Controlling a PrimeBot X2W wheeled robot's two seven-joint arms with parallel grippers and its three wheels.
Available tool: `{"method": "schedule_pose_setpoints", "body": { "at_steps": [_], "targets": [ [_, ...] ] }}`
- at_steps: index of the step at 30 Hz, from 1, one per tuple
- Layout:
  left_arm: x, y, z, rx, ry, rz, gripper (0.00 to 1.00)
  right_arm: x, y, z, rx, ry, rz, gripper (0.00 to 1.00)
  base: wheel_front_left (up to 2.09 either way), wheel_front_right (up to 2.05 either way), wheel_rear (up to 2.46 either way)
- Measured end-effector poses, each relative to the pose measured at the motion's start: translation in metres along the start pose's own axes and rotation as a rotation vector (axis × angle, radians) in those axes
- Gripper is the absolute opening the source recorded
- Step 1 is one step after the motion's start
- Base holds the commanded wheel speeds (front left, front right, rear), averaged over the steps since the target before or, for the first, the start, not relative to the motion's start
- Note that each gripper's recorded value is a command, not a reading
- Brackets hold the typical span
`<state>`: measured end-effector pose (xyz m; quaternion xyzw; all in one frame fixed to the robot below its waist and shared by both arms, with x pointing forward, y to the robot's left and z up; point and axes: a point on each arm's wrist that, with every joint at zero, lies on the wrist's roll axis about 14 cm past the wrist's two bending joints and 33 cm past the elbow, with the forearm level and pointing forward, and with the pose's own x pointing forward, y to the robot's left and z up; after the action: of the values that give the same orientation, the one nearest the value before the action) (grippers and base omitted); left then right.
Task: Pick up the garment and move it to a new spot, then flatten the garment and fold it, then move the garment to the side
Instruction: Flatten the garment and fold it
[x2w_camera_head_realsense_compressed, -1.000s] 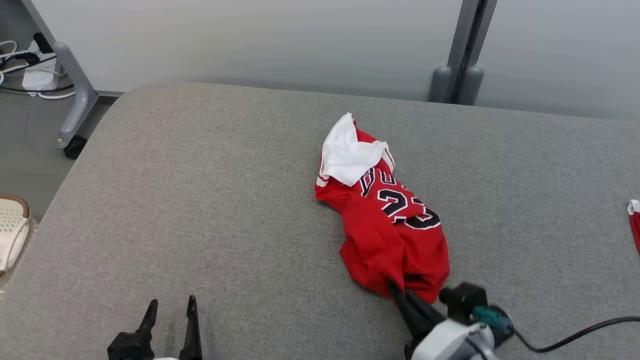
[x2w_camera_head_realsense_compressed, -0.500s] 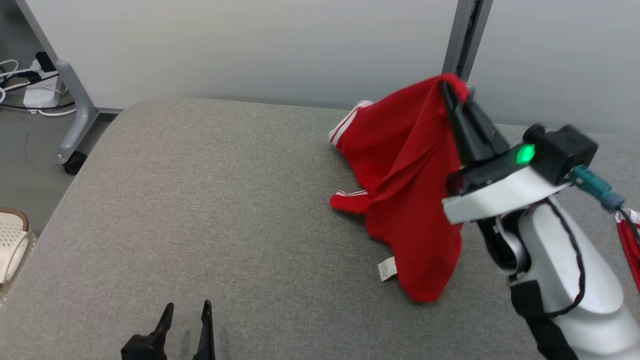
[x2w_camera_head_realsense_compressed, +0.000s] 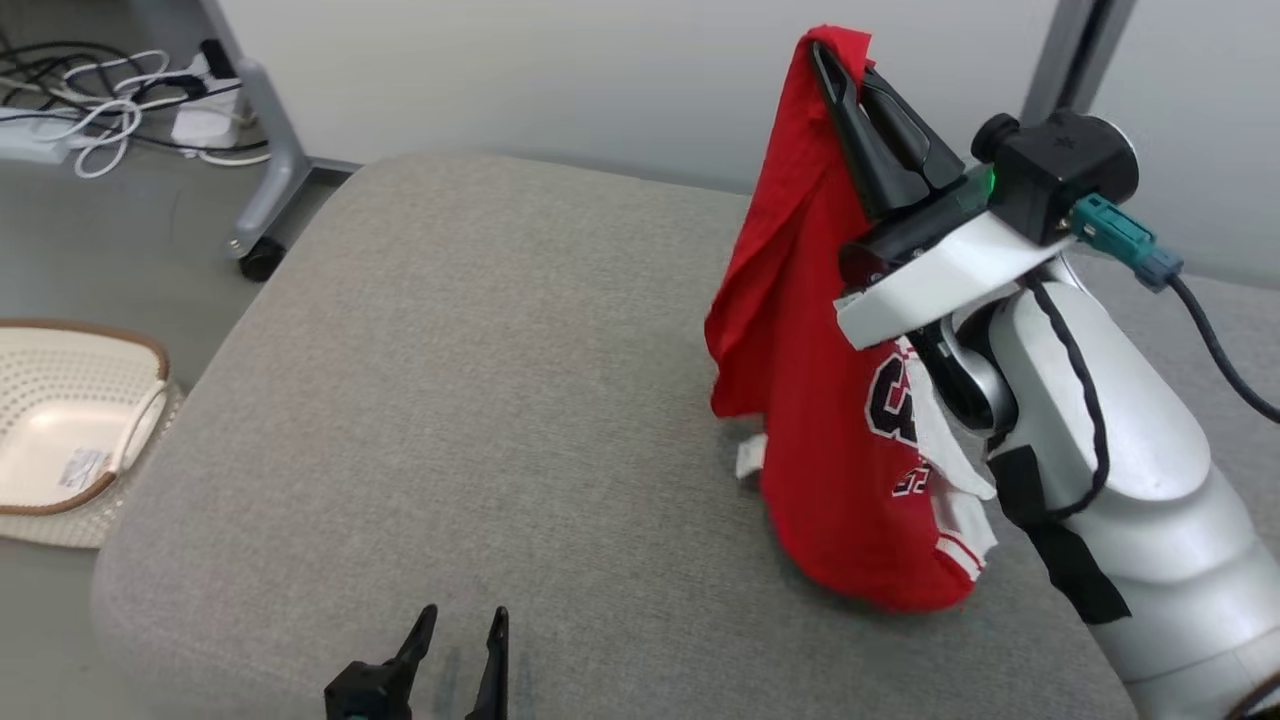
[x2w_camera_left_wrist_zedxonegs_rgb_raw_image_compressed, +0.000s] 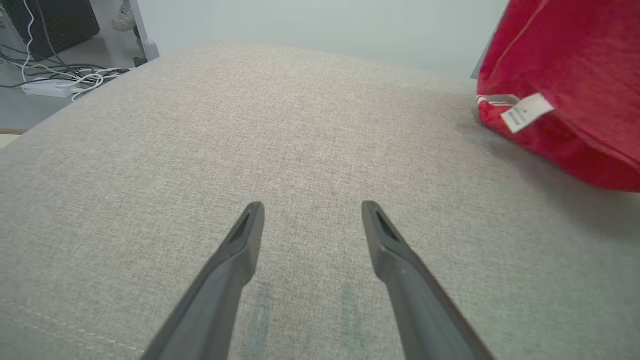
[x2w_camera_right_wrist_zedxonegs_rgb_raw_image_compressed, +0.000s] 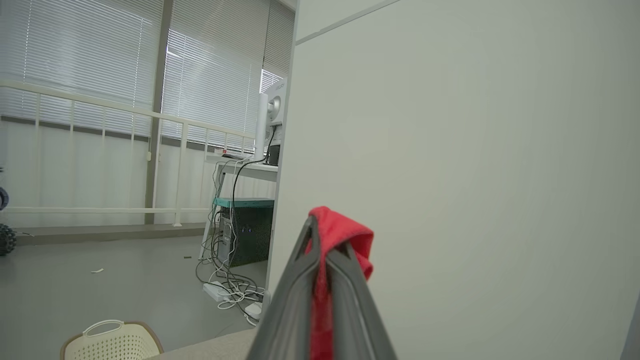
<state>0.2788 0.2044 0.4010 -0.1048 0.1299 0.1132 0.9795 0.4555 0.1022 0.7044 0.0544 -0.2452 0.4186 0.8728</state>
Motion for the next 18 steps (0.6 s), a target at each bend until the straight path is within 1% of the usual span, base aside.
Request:
{"method": "schedule_pose_setpoints", "body": {
  "at_steps": [3,4,5,6,7,9,13,15,18],
  "targets": [
    [-0.004,0.005,0.001,-0.013,-0.003,0.025,1.0,0.02,0.013,-0.02,-0.009,0.047,0.052,0.0,0.0,0.0,0.0],
    [-0.007,0.008,-0.001,-0.016,0.003,0.041,1.0,0.025,0.014,-0.033,-0.003,0.081,0.057,0.0,0.0,0.0,0.0],
    [-0.01,0.013,-0.003,-0.02,0.008,0.057,1.0,0.027,0.018,-0.05,-0.011,0.13,0.072,0.42,0.0,0.0,0.0],
    [-0.013,0.018,-0.007,-0.022,0.017,0.078,1.0,0.029,0.023,-0.065,-0.004,0.172,0.085,0.95,0.0,0.0,0.0],
    [-0.017,0.022,-0.009,-0.025,0.025,0.098,1.0,0.03,0.027,-0.08,0.014,0.211,0.091,1.0,0.0,0.0,0.0],
    [-0.022,0.031,-0.012,-0.036,0.033,0.136,1.0,0.032,0.037,-0.103,0.032,0.28,0.114,1.0,0.0,0.0,0.0],
    [-0.03,0.044,-0.02,-0.043,0.06,0.192,1.0,0.03,0.051,-0.13,0.076,0.342,0.14,1.0,0.0,0.0,0.0],
    [-0.027,0.042,-0.02,-0.039,0.062,0.188,1.0,0.021,0.046,-0.139,0.084,0.372,0.124,1.0,0.0,0.0,0.0],
    [-0.019,0.034,-0.016,-0.031,0.053,0.157,1.0,0.01,0.026,-0.138,0.085,0.37,0.081,1.0,0.0,0.0,0.0]
  ]
}}
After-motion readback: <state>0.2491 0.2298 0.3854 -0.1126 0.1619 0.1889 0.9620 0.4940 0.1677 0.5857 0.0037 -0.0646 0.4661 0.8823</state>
